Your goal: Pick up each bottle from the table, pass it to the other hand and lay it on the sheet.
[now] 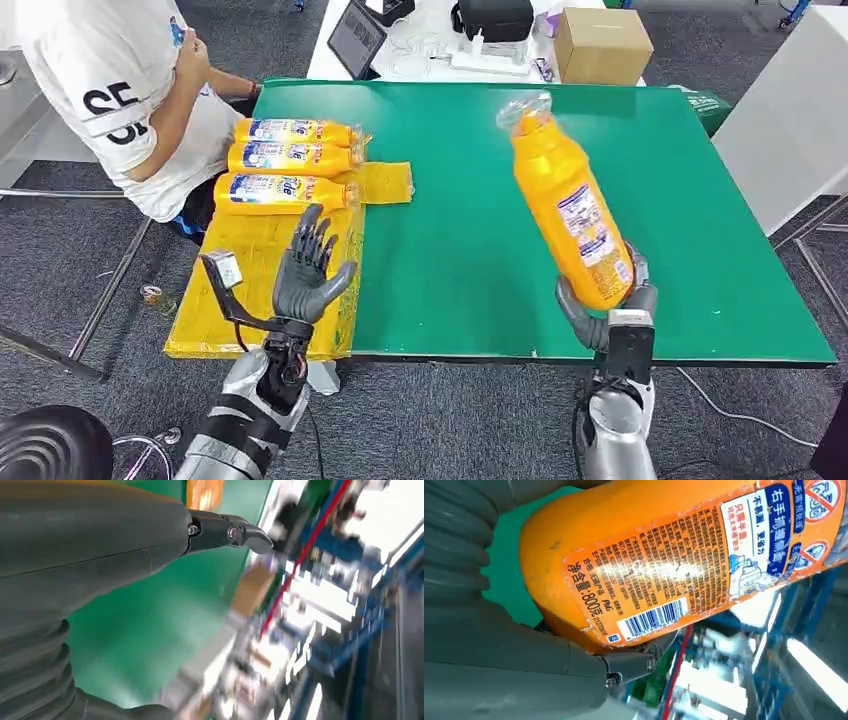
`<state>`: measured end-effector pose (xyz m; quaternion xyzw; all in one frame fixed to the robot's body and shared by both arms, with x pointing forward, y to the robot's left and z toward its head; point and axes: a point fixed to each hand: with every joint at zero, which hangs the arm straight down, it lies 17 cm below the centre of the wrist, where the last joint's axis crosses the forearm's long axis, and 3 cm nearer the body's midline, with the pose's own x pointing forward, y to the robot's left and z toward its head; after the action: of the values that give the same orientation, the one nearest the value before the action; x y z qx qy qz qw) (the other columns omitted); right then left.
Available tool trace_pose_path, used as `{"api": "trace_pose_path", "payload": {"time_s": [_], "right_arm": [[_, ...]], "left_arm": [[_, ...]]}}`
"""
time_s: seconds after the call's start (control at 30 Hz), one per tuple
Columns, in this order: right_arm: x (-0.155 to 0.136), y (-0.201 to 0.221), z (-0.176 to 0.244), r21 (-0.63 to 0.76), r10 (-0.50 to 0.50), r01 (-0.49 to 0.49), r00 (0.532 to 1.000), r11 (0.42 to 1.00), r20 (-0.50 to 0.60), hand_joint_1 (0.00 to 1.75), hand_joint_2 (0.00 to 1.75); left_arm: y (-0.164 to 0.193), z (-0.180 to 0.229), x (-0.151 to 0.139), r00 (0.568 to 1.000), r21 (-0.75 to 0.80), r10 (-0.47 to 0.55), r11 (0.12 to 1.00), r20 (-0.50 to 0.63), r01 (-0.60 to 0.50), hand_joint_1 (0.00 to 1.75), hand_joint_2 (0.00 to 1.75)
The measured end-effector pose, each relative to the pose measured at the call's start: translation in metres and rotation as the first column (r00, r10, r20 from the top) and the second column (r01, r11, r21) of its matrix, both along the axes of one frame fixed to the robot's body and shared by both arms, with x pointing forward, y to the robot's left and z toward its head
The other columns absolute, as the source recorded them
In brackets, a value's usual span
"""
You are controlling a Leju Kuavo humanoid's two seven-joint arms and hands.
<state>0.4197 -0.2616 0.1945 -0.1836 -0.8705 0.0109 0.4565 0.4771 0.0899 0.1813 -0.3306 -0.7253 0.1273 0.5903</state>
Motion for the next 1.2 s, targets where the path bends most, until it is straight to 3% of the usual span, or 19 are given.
{"api": "trace_pose_path", "payload": {"time_s": [0.23, 0.37, 0.47, 1.2], "right_arm": [[-0.009, 0.115, -0.047, -0.046, 0.209, -0.216, 0.971, 0.975, -0.115, 1.75, 1.75], [-0.023, 0.186, -0.057, -0.042, 0.36, -0.369, 0.921, 0.928, -0.147, 1.75, 1.75], [-0.033, 0.214, -0.062, -0.046, 0.414, -0.426, 0.896, 0.904, -0.161, 1.75, 1.75], [-0.028, 0.251, -0.081, -0.073, 0.493, -0.519, 0.84, 0.852, -0.226, 1.75, 1.75]], "left_arm": [[-0.039, 0.005, -0.02, 0.986, -0.083, -0.169, 0.982, 0.006, 0.169, 0.0, 1.75], [-0.062, 0.0, -0.031, 0.963, -0.105, -0.27, 0.958, -0.001, 0.268, 0.0, 1.75], [-0.069, -0.005, -0.035, 0.956, -0.101, -0.294, 0.951, -0.009, 0.292, 0.0, 1.75], [-0.08, -0.025, -0.044, 0.941, -0.075, -0.335, 0.941, -0.042, 0.331, 0.0, 1.75]]}}
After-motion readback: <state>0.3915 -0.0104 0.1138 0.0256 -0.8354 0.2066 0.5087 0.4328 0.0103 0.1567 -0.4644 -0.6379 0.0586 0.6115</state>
